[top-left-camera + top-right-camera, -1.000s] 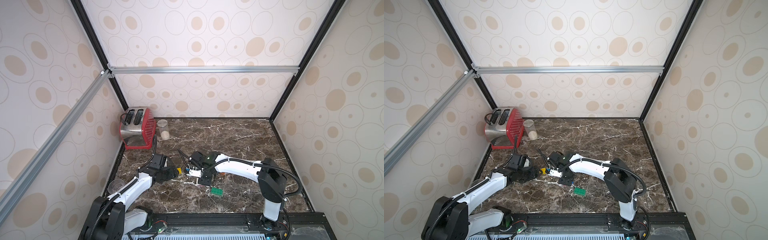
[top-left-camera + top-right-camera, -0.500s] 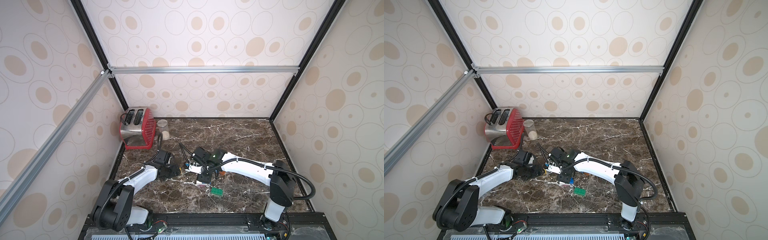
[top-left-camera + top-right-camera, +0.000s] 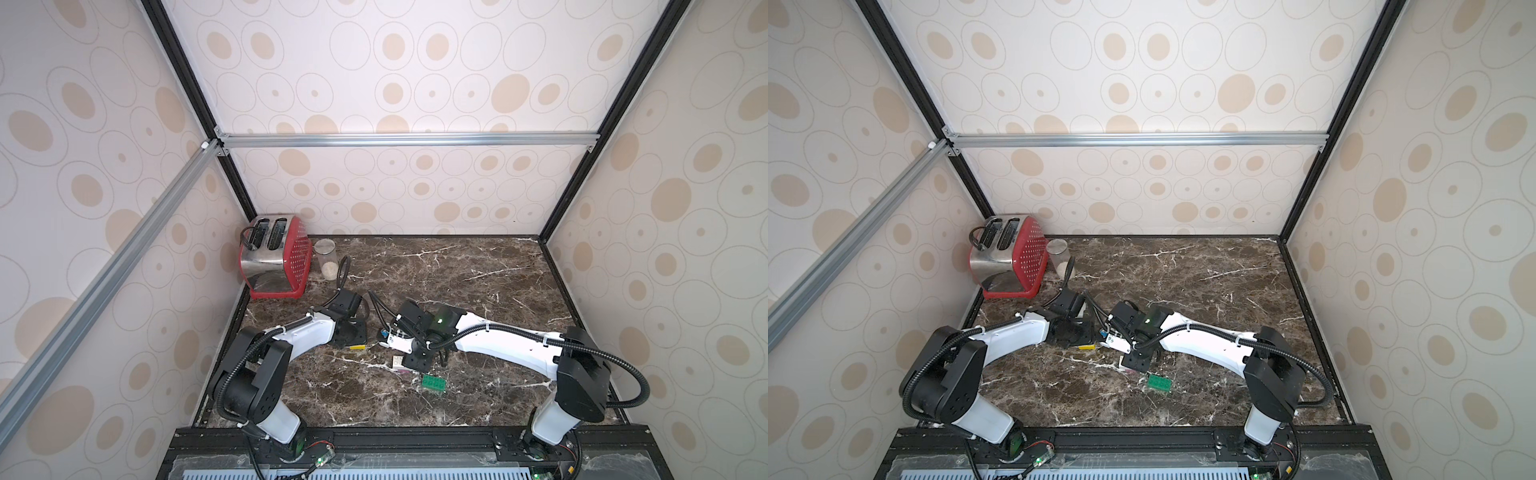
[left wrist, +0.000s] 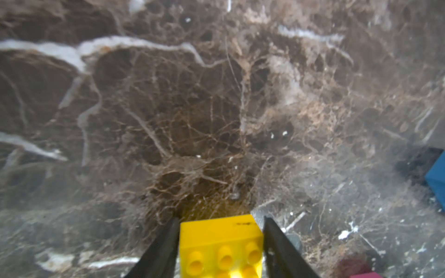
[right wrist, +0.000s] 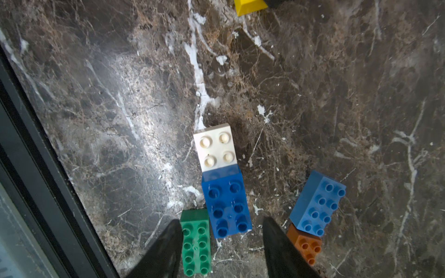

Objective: Assemble a heart with lego
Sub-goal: Move the lego brick at the center of the board.

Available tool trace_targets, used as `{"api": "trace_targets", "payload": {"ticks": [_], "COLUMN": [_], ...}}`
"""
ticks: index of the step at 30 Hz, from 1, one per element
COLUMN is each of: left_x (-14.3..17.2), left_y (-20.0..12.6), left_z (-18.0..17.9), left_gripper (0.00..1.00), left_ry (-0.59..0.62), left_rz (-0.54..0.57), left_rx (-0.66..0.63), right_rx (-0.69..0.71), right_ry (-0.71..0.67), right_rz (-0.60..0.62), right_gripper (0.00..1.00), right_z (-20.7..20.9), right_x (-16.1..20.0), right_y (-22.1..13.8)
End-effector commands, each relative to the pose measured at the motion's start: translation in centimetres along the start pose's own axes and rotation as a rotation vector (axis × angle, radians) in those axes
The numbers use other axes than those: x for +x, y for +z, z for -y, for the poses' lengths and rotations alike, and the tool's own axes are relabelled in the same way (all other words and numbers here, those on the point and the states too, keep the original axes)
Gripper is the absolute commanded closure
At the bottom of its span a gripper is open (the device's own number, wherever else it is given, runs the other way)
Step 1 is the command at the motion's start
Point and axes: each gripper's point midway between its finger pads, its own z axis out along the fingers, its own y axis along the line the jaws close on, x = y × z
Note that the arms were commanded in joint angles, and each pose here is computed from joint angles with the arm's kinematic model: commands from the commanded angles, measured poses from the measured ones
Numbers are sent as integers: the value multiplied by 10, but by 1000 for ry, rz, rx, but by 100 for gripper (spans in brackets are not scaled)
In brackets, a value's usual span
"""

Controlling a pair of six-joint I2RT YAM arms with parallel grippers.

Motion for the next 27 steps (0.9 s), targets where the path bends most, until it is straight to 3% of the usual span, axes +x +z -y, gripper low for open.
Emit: {"api": "trace_targets", "payload": {"ticks": [1, 5, 10, 16, 20, 27], "left_x": [14, 23, 37, 41, 31, 16], "left_y": [3, 0, -7, -27, -45, -61], "left_z": [-10, -11, 7, 25, 12, -35], "left_gripper": [53, 54, 52, 40, 24, 25], "left_ry": [47, 92, 109, 42, 33, -96], "left_rz": [-76, -104, -121, -68, -12, 65], "left_rx": [-79, -107, -52, 53, 10, -31], "right_rx": [22, 32, 23, 3, -15, -53], "right_ry": [15, 13, 15, 14, 8, -22], "right_rz": [23, 16, 14, 26, 59, 93], "right_gripper": [45, 45, 45, 45, 45, 44], "right_z": [4, 6, 6, 2, -3, -18], "right_x": [-1, 0, -2, -10, -22, -58], "right_y": [-6, -5, -2, 2, 6, 17]}}
